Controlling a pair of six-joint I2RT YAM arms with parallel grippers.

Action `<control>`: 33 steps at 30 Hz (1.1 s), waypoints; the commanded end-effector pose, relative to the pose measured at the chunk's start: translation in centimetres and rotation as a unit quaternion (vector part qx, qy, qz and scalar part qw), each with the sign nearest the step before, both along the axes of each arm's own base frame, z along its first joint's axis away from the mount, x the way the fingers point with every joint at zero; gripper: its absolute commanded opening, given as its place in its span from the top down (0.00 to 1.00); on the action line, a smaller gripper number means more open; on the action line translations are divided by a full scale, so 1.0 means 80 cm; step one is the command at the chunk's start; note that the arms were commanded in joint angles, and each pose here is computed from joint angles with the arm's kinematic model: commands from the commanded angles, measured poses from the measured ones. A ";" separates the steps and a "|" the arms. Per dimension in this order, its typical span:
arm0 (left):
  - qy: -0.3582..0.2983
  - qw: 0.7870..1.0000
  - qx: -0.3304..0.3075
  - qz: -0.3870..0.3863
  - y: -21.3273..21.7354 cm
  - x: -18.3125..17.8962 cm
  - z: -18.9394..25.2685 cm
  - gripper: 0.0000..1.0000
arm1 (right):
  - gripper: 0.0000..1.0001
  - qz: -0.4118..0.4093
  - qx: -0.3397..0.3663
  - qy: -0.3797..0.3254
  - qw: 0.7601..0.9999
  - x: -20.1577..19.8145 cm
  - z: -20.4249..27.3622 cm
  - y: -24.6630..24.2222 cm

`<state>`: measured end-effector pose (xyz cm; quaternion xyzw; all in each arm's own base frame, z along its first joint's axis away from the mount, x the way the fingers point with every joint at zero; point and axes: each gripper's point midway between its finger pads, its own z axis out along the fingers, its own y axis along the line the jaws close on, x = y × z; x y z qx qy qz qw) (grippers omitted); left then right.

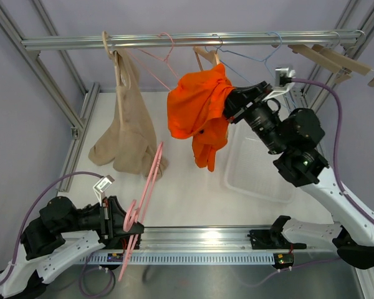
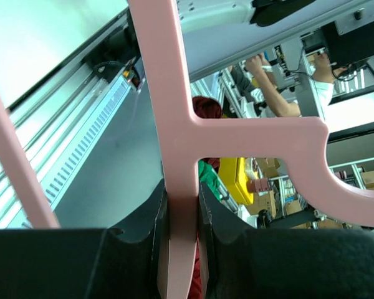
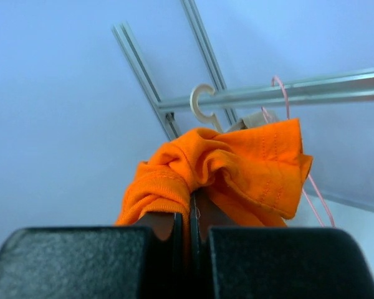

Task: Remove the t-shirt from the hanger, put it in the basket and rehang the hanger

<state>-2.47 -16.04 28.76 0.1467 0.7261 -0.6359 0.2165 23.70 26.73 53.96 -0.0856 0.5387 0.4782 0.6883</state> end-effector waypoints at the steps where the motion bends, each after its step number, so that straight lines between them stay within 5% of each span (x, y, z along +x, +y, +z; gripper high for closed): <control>1: -0.005 1.000 0.012 -0.008 0.010 -0.009 -0.012 1.00 | 1.00 -0.020 0.076 -0.029 0.996 -0.035 0.077 -0.057; 11: -0.076 0.995 0.027 0.053 0.010 0.026 0.016 1.00 | 1.00 -0.061 0.044 -0.014 0.997 -0.094 0.105 -0.144; 17: -0.113 0.990 0.035 0.073 0.003 0.046 0.050 1.00 | 1.00 -0.129 -0.007 0.016 0.992 -0.073 0.083 -0.164; 24: -0.130 0.989 0.005 0.066 -0.021 0.058 0.071 1.00 | 1.00 -0.297 -0.054 0.039 0.953 -0.024 0.040 -0.215; 33: -0.127 0.989 -0.002 0.073 -0.037 0.071 0.070 1.00 | 1.00 -0.408 -0.084 0.036 0.909 -0.022 0.034 -0.273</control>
